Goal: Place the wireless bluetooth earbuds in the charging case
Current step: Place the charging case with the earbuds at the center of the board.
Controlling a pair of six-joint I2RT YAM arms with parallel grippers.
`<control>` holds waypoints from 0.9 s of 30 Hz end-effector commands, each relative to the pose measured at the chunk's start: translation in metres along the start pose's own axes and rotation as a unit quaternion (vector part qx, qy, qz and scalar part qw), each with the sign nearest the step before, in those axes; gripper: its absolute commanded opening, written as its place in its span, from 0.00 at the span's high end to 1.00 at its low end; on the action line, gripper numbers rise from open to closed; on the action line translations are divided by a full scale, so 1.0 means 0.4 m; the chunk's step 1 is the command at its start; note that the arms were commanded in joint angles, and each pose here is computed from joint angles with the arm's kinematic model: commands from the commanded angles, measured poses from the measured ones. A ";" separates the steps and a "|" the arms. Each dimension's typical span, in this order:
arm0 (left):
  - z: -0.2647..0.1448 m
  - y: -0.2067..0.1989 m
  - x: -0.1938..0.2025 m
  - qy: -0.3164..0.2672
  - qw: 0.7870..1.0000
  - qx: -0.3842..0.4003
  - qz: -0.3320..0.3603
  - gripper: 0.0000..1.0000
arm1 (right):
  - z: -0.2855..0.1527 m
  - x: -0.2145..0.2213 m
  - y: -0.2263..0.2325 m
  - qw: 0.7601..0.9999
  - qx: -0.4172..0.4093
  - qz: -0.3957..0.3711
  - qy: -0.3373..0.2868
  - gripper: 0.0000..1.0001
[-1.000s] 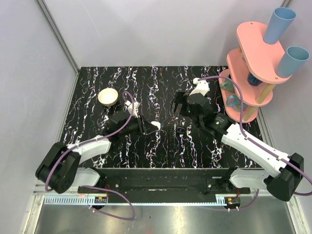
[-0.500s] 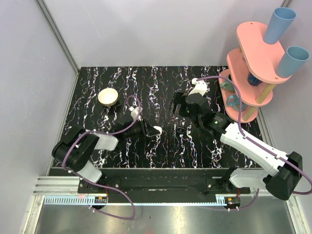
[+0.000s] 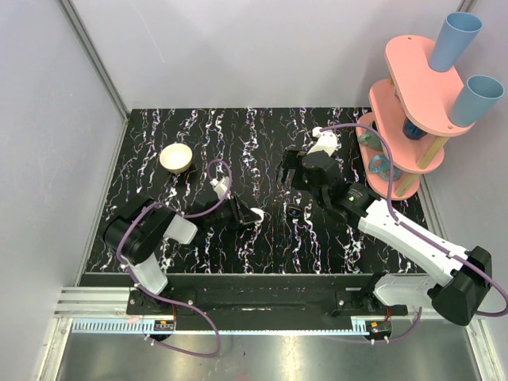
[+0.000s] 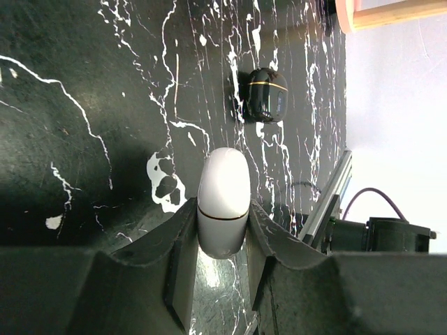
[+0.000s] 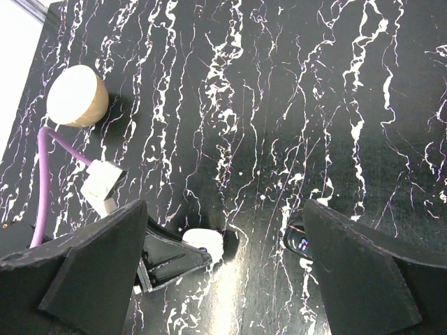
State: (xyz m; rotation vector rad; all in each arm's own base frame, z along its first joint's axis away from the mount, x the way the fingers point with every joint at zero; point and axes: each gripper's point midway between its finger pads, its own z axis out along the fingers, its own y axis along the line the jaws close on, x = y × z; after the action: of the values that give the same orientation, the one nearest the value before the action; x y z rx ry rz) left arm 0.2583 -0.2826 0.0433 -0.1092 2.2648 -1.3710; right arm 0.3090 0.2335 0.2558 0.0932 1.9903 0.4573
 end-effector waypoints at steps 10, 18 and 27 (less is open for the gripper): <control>-0.005 0.024 -0.037 -0.025 0.998 -0.046 0.030 0.63 | 0.002 -0.024 0.004 1.000 -0.004 0.007 -0.010 0.00; -0.021 0.028 -0.045 -0.026 0.996 -0.071 0.040 0.54 | -0.004 -0.021 0.008 1.000 -0.012 0.003 -0.006 0.00; -0.069 0.029 -0.081 -0.043 0.987 -0.125 0.086 0.40 | -0.009 -0.026 -0.004 1.000 -0.006 -0.001 -0.013 0.00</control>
State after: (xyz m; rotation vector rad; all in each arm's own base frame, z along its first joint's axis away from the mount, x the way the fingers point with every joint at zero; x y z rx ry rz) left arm 0.2602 -0.2554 0.0383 -0.0772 2.3509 -1.0950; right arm 0.3096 0.2350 0.2525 0.0816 2.0018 0.4603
